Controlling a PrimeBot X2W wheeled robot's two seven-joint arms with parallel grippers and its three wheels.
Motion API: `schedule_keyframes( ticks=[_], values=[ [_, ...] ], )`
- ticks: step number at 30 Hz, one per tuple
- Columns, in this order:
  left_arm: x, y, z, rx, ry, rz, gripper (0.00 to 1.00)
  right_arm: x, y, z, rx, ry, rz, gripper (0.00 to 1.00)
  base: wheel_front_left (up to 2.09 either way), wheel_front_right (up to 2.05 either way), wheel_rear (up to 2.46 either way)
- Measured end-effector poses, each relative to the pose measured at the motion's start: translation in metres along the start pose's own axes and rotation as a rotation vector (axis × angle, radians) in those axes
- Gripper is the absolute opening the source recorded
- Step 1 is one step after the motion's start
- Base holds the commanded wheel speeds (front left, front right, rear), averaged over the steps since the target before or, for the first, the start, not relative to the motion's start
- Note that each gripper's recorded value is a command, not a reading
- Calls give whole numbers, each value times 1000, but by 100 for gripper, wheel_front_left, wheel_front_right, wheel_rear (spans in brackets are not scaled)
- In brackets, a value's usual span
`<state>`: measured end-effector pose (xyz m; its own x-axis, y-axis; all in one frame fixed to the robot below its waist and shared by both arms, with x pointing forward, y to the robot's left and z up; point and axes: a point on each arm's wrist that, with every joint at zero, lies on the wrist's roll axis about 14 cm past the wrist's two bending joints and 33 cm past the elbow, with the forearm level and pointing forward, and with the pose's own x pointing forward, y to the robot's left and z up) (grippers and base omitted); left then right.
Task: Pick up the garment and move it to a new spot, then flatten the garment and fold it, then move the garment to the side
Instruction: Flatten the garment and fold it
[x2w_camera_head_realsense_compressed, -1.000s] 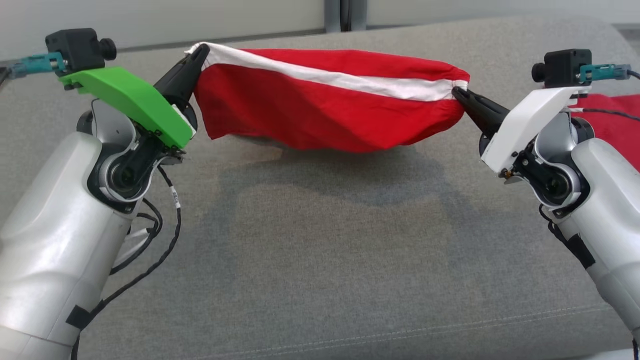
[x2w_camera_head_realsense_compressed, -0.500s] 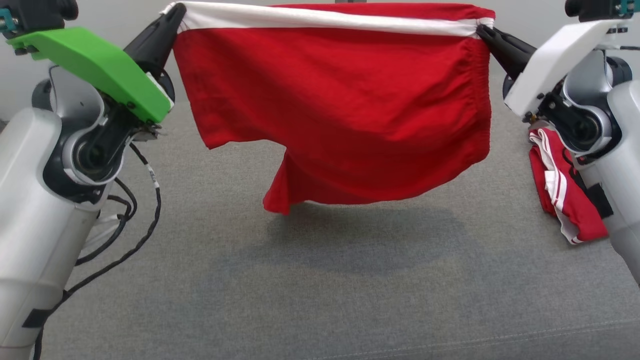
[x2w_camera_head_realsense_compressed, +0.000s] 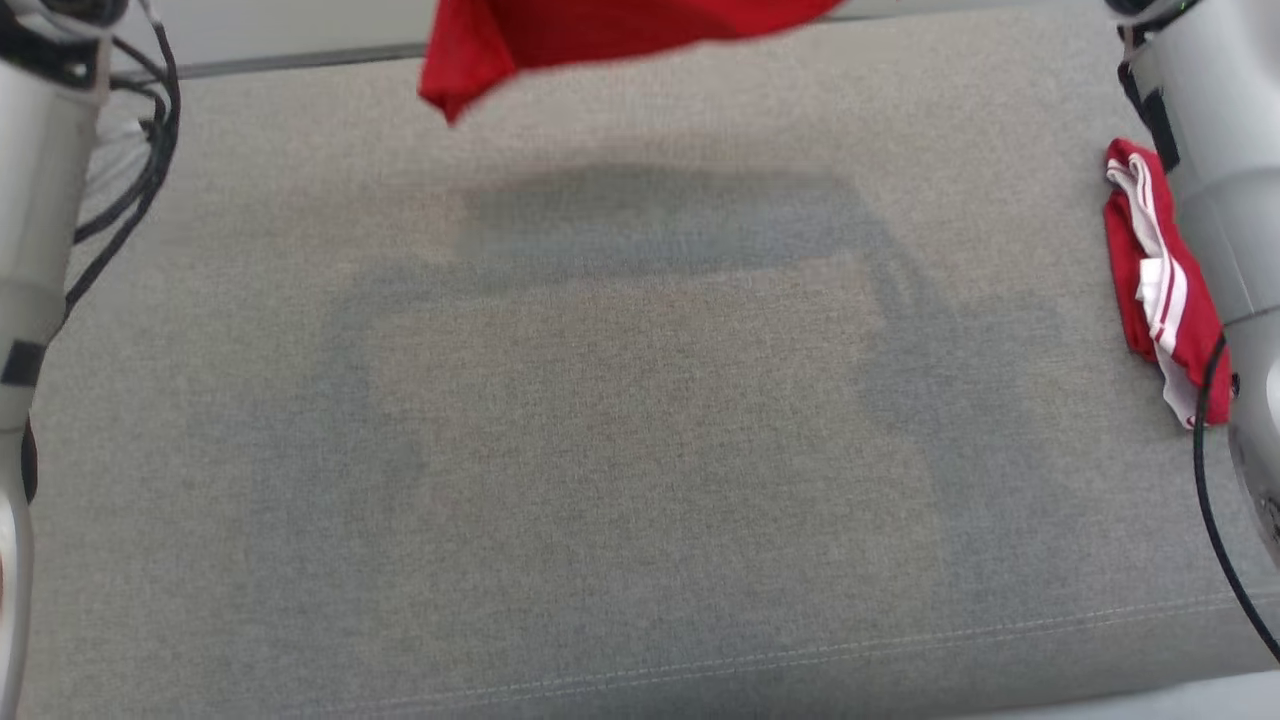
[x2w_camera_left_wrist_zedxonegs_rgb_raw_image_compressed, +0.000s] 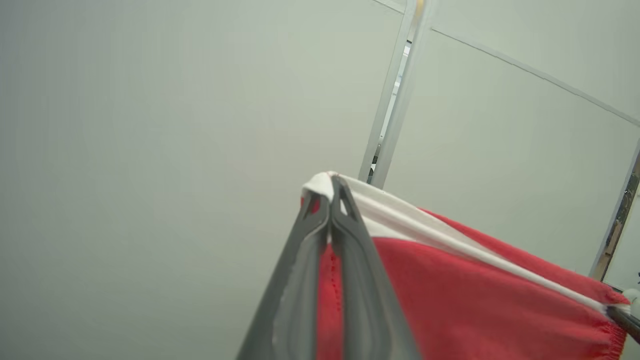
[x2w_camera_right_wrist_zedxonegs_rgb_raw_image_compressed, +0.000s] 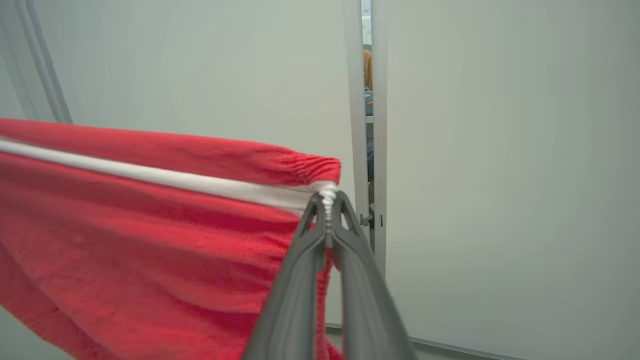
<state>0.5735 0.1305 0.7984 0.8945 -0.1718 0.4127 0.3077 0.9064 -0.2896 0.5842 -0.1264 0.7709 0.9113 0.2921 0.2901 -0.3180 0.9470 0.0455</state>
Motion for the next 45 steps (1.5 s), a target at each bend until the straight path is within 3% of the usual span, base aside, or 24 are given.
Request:
schedule_keyframes(
  ticks=[3,8,13,17,27,35,45],
  values=[
    [15,5,-15,-28,-54,-14,0,16,-8,-18,2,-34,-30,0,0,0,0],
    [11,23,-105,-84,100,-15,0,19,-22,-108,19,107,-69,0,0,0,0],
    [-18,53,-178,-154,236,29,0,-3,-11,-207,67,302,-49,0,0,0,0],
    [-47,68,-207,-200,295,54,0,-22,8,-247,121,378,0,0,0,0,0],
    [-136,80,-225,-294,360,70,0,-92,34,-253,204,416,154,0,0,0,0],
    [-231,66,-208,-370,357,165,0,-171,31,-252,242,447,164,0,0,0,0],
    [-329,43,-182,-381,364,292,0,-248,40,-250,316,473,115,0,0,0,0]
  ],
)
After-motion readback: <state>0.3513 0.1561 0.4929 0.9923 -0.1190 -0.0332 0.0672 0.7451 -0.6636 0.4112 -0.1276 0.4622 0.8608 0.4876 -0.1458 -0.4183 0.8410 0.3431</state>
